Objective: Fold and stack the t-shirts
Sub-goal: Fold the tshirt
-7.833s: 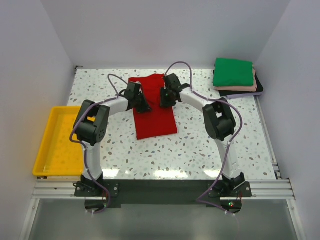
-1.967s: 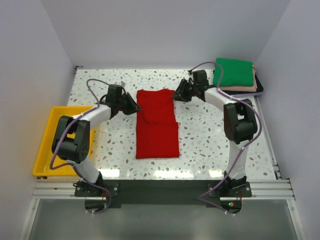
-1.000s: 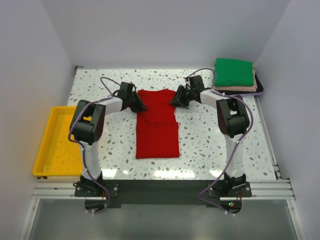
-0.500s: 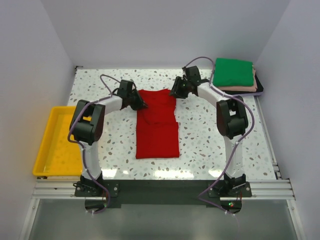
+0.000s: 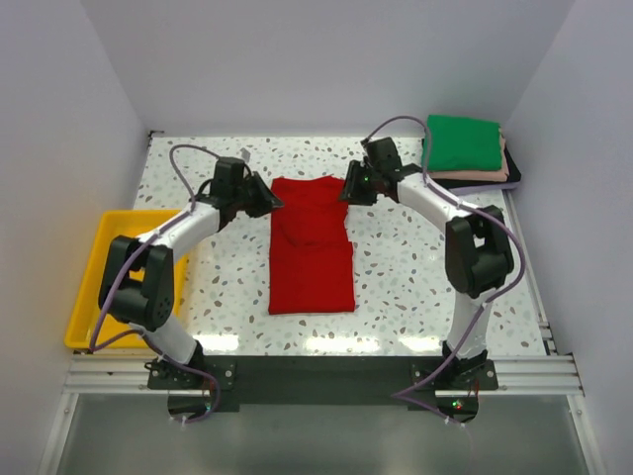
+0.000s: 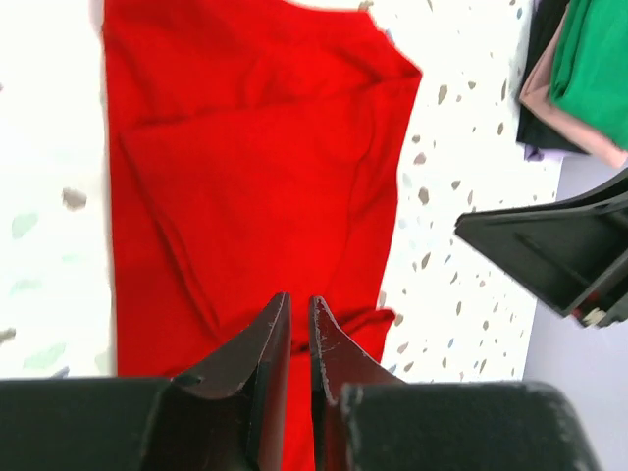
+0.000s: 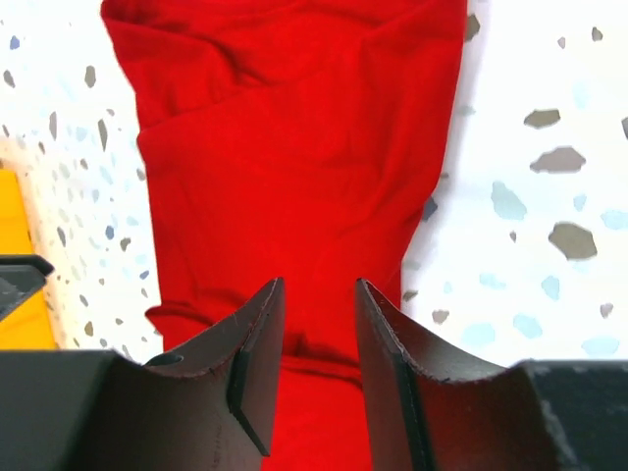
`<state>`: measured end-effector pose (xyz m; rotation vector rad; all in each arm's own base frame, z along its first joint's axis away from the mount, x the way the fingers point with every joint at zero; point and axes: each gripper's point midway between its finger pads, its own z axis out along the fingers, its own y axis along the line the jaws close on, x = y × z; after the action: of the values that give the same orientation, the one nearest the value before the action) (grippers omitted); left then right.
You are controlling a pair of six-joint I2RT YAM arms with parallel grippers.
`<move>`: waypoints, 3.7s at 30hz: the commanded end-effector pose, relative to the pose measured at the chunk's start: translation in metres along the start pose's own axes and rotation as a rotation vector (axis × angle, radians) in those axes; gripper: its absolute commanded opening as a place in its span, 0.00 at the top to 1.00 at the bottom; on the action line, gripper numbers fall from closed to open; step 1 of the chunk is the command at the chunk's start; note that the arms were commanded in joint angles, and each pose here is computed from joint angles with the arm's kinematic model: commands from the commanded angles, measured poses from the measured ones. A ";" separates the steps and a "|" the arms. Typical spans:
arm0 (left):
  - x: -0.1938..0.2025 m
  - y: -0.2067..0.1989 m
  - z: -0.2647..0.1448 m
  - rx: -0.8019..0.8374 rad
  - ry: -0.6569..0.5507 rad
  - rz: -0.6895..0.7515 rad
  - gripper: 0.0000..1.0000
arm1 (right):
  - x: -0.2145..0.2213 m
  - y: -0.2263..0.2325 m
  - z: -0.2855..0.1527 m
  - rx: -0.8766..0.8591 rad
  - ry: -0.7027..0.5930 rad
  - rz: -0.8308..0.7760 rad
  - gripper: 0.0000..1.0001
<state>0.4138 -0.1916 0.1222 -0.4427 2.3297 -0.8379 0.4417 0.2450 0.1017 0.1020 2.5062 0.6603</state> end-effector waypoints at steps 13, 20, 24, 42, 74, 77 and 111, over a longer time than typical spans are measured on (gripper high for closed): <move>0.051 0.040 -0.042 -0.037 0.020 0.004 0.82 | 0.056 -0.028 0.038 -0.024 0.127 0.071 0.76; 0.074 0.062 -0.049 -0.079 0.050 0.001 0.81 | 0.064 -0.047 0.041 0.020 0.165 0.079 0.78; 0.086 0.070 -0.058 -0.089 0.065 0.004 0.76 | 0.050 -0.028 0.026 -0.036 0.140 0.067 0.71; 0.195 0.106 -0.104 -0.103 0.301 -0.006 0.46 | 0.140 -0.030 -0.095 -0.090 0.164 0.128 0.46; 0.244 0.122 -0.106 -0.133 0.374 -0.081 0.60 | 0.264 -0.049 -0.088 -0.127 0.272 0.415 0.56; 0.245 0.123 -0.105 -0.136 0.377 -0.080 0.61 | 0.266 -0.049 -0.085 -0.124 0.277 0.425 0.57; 0.243 0.047 -0.165 0.017 0.359 0.002 1.00 | 0.291 -0.044 -0.189 -0.201 0.352 0.124 1.00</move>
<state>0.1133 -0.2019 0.0625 -0.2550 2.6795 -1.0210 0.1172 0.1993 0.0757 0.1205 2.6811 1.1536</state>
